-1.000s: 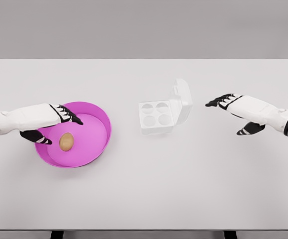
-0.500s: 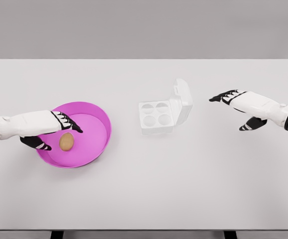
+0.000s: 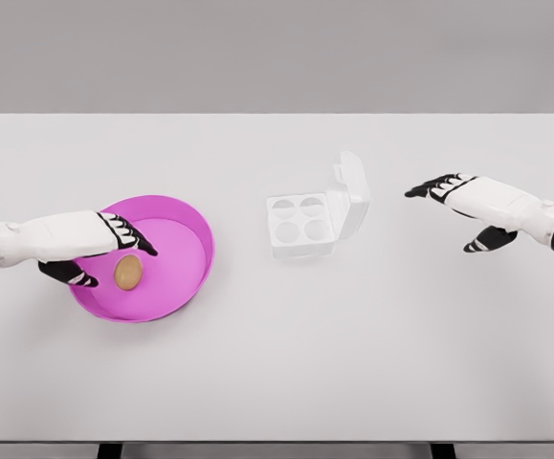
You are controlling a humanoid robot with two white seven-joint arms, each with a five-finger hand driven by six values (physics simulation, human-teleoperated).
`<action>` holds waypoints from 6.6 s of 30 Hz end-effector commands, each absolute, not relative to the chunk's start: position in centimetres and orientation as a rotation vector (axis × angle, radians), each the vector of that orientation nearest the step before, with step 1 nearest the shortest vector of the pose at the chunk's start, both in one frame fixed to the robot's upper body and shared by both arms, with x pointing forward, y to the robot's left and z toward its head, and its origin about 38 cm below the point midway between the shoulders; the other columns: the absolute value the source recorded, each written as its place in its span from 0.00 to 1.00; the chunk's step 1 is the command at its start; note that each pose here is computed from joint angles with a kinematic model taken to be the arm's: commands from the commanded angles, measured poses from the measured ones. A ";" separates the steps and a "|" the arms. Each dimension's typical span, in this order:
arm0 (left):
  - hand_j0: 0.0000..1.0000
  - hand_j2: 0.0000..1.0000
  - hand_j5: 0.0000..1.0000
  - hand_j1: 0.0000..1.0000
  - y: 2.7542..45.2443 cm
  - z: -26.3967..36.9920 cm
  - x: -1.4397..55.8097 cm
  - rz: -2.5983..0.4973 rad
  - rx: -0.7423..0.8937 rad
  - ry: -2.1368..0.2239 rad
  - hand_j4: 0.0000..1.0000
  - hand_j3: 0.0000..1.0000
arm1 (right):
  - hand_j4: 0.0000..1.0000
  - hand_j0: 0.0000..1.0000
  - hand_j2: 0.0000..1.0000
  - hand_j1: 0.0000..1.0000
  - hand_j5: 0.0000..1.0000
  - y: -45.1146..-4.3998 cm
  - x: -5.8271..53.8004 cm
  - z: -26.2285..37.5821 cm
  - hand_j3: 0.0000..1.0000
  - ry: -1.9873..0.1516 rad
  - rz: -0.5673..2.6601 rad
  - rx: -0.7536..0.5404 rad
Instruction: Pack egg into the box and close the box lid
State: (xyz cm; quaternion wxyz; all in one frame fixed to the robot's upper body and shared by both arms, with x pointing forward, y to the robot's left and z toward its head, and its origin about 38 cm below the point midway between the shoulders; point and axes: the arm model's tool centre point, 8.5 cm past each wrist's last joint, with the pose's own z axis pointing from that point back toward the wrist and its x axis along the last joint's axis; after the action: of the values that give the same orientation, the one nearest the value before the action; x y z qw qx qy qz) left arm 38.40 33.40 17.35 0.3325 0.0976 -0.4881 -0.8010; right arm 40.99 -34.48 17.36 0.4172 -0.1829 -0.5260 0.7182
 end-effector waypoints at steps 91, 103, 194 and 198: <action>0.52 0.52 0.52 0.52 30.8 16.0 37.8 -2.236 0.283 -1.219 0.52 0.52 | 1.00 1.00 1.00 1.00 1.00 -34.6 40.7 16.9 1.00 -1.311 1.802 -0.446; 0.46 0.46 0.46 0.46 30.5 16.7 37.9 -2.235 0.295 -1.245 0.46 0.46 | 1.00 1.00 1.00 1.00 1.00 -34.6 40.7 16.8 1.00 -1.313 1.799 -0.445; 0.41 0.41 0.41 0.41 13.4 16.3 44.4 -1.905 0.209 -1.709 0.41 0.41 | 1.00 1.00 1.00 1.00 1.00 -33.4 42.9 15.2 1.00 -1.287 1.803 -0.416; 0.41 0.41 0.41 0.41 12.5 15.9 44.5 -1.898 0.191 -1.710 0.41 0.41 | 1.00 1.00 1.00 1.00 1.00 -33.4 42.9 15.2 1.00 -1.285 1.804 -0.417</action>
State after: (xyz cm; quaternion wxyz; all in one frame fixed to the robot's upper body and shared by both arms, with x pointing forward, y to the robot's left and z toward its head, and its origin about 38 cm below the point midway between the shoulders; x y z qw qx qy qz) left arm 44.44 12.91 16.23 0.2803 0.0777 -0.6378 -0.7132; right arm 42.94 -33.36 15.20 0.4278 -0.1677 -0.5140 0.7243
